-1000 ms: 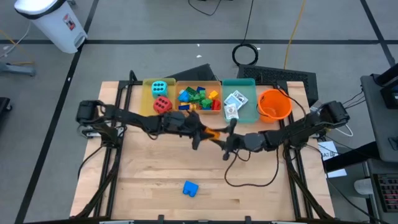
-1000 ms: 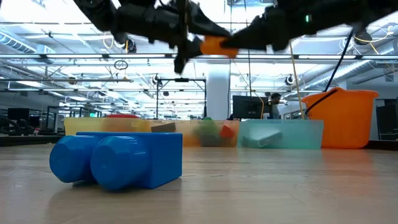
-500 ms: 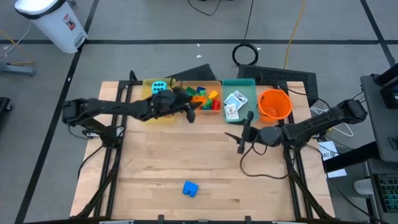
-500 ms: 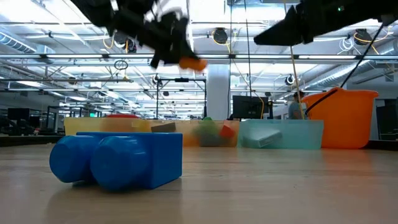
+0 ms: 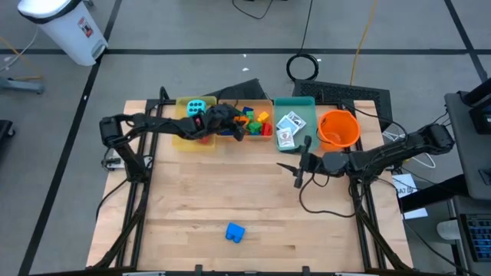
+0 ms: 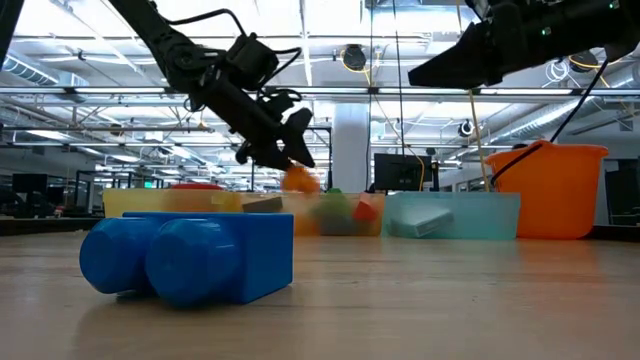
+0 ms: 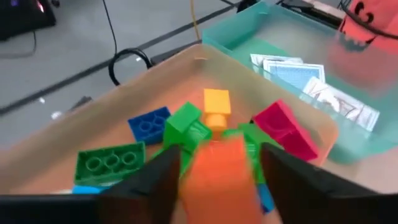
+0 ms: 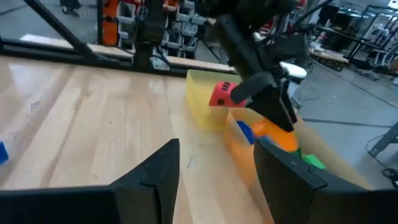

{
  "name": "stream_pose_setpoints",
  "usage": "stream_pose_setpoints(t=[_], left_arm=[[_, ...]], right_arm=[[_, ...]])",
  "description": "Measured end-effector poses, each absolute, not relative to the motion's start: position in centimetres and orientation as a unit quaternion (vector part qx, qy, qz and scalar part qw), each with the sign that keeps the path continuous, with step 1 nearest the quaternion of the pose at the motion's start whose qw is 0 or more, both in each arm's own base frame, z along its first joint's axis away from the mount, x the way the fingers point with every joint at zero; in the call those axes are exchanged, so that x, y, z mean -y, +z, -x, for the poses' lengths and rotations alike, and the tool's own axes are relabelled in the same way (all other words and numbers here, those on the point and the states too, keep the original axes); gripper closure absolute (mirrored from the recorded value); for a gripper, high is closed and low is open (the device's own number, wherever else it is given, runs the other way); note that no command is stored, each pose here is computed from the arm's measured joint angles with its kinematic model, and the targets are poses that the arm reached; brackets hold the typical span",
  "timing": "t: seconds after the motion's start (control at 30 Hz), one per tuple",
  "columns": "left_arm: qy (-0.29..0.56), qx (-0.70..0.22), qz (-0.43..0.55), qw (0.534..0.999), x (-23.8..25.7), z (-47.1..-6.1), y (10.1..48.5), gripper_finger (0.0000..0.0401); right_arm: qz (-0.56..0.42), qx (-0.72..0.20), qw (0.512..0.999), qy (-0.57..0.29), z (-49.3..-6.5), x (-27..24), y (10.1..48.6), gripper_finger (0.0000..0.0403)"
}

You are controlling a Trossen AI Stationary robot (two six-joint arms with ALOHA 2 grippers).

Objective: Pick & Place Toys
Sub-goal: Put the orange game piece into the orange bin, then put the blue game piece into the orange bin

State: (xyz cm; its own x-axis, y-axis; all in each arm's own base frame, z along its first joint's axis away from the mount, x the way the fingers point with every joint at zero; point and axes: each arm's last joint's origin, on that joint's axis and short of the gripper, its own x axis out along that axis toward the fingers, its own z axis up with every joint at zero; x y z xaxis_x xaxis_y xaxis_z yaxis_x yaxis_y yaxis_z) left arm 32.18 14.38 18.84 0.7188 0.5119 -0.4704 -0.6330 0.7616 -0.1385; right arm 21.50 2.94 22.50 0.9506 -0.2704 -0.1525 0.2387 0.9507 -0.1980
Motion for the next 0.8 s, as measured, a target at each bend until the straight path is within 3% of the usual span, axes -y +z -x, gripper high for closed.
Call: stream_pose_setpoints(t=[0.17, 0.3, 0.5, 0.67, 0.8], left_arm=[[0.301, -0.213, 0.103, 0.924, -14.3, -32.1, 19.4, 0.0068], [0.291, -0.201, 0.098, 0.93, -13.4, -31.7, 21.0, 0.0011], [0.206, -0.18, 0.113, 0.955, -9.5, -30.4, 25.2, 0.0039], [-0.004, -0.198, 0.135, 0.971, -3.4, -29.6, 27.4, 0.0061], [-0.139, -0.246, 0.089, 0.955, 3.0, -29.4, 26.5, 0.0065]], right_arm=[[0.089, -0.091, 0.984, -0.128, -21.5, -2.9, 22.5, 0.0227], [0.086, -0.09, 0.984, -0.127, -21.5, -3.0, 22.5, 0.0225], [0.086, -0.09, 0.984, -0.126, -21.5, -3.0, 22.4, 0.0227], [0.085, -0.09, 0.986, -0.116, -21.5, -3.0, 22.5, 0.0225], [0.083, -0.085, 0.986, -0.115, -21.5, -3.1, 22.6, 0.0227]])
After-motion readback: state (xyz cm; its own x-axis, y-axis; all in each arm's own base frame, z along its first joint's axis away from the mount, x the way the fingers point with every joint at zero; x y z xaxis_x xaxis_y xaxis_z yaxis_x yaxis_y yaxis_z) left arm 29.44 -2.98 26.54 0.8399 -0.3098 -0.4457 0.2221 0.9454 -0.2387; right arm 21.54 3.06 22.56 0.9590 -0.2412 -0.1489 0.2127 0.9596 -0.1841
